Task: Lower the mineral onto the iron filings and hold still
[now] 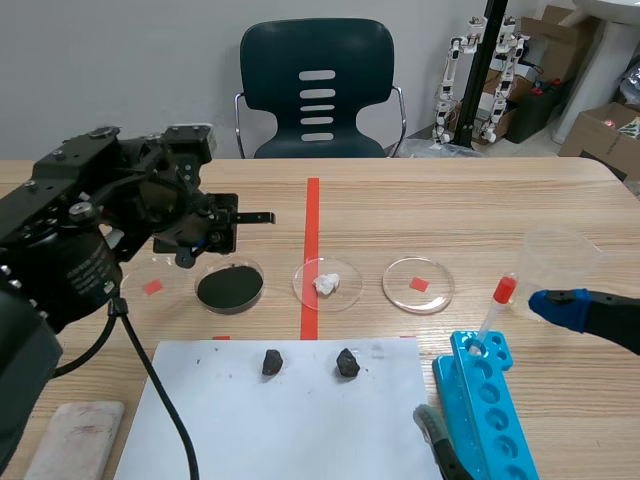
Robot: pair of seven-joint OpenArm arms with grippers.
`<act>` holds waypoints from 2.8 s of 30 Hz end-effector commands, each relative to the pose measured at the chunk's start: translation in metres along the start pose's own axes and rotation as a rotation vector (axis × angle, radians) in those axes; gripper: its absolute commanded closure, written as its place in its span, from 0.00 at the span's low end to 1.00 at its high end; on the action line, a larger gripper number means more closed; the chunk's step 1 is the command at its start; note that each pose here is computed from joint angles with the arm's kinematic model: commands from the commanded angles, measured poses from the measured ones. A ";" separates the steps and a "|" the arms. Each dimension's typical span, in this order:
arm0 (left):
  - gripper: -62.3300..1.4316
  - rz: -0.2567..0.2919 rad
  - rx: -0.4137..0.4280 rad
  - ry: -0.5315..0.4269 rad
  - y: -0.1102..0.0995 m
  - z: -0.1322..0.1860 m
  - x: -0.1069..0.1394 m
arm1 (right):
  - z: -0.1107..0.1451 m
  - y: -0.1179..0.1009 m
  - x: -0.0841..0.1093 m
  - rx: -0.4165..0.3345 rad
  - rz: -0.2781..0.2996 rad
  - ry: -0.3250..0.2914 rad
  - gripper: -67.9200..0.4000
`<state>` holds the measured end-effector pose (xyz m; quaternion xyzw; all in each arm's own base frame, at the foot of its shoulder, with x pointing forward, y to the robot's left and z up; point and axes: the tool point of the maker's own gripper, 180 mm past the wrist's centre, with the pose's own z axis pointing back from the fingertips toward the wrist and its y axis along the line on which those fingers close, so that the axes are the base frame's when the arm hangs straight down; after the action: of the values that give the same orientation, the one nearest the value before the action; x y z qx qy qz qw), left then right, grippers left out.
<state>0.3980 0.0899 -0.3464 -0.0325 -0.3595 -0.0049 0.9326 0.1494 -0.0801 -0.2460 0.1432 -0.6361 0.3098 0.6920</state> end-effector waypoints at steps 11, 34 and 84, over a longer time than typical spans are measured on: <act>0.80 -0.094 -0.029 -0.336 0.002 0.086 0.033 | -0.002 -0.004 0.012 -0.012 0.006 -0.041 0.00; 0.80 -0.434 -0.631 -0.782 -0.071 0.223 -0.035 | -0.002 -0.004 0.012 -0.012 0.006 -0.041 0.00; 0.80 -0.461 -0.599 -0.692 -0.053 0.236 -0.089 | -0.002 -0.004 0.012 -0.012 0.006 -0.041 0.00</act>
<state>0.1699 0.0520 -0.2385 -0.2150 -0.6138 -0.3118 0.6927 0.1494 -0.0801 -0.2460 0.1432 -0.6361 0.3098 0.6920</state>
